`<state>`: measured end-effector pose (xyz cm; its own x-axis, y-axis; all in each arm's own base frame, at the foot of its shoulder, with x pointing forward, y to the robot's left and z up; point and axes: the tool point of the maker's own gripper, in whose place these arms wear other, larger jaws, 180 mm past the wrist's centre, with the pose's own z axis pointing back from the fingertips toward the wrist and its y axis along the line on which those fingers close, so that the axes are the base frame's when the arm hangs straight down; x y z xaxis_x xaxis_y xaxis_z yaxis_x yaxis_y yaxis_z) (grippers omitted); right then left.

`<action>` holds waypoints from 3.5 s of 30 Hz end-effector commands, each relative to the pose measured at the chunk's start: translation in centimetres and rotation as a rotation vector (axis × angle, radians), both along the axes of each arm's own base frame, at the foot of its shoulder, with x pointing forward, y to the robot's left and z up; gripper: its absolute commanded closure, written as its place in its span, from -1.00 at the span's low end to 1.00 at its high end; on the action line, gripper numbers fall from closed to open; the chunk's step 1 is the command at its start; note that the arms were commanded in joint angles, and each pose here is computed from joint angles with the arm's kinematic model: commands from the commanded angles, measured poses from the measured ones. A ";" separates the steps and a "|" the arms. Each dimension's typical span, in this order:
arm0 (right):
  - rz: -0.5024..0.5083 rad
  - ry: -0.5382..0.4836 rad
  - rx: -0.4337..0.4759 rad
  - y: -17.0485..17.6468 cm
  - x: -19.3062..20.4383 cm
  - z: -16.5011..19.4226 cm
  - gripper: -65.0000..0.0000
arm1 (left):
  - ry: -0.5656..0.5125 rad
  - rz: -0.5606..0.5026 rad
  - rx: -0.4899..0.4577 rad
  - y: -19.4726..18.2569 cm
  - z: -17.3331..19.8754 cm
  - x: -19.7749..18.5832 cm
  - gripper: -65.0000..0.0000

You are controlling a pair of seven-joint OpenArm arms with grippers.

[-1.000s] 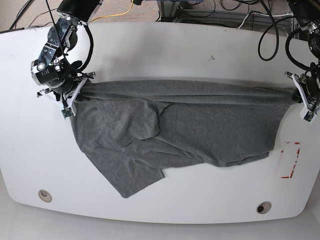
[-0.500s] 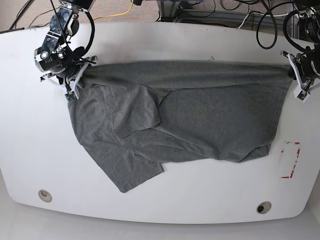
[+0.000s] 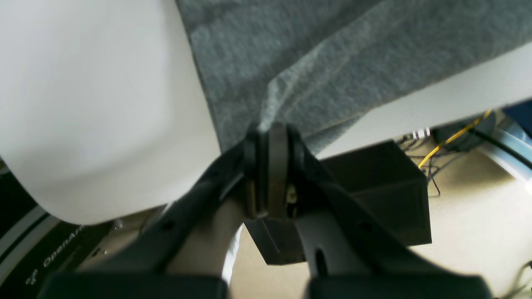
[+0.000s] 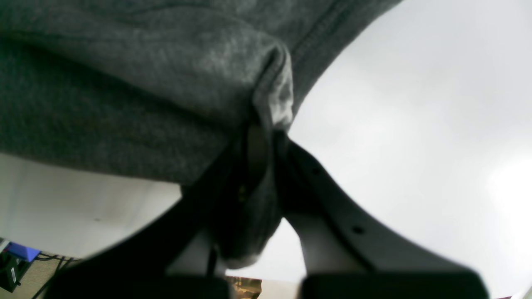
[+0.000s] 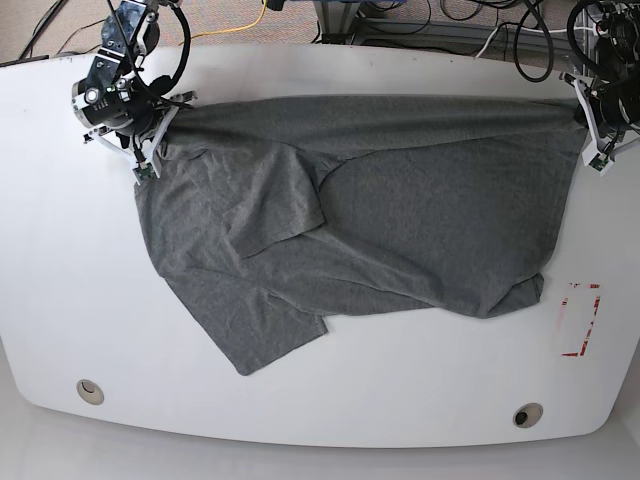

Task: Layout the t-shirt on the table in an organized manner, then fold the t-shirt properly
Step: 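Lay the lifted shirt back down flat with both grippers, then open both grippers, releasing the shirt edge, and raise them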

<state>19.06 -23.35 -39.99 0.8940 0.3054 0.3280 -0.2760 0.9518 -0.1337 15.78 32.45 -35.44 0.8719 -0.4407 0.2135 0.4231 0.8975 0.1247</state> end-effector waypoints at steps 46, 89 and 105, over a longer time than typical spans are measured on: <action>0.011 -0.090 -0.057 -0.8 1.9 2.9 -0.44 | -0.072 -0.005 0.148 3.0 3.0 3.0 -0.07; -0.054 -0.027 -0.050 -3.6 -1.8 2.5 -0.44 | -0.100 -0.052 0.132 1.6 3.1 5.0 -0.06; -0.052 0.067 -0.124 -5.7 -3.3 2.8 -0.44 | -0.116 -0.062 0.153 2.2 4.0 5.6 -0.06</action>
<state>15.38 -28.74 -37.91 0.9340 0.2856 0.2144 -0.2409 0.9471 -0.2122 20.58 34.23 -32.62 0.8280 -0.5158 0.2200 0.4533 0.8466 0.2789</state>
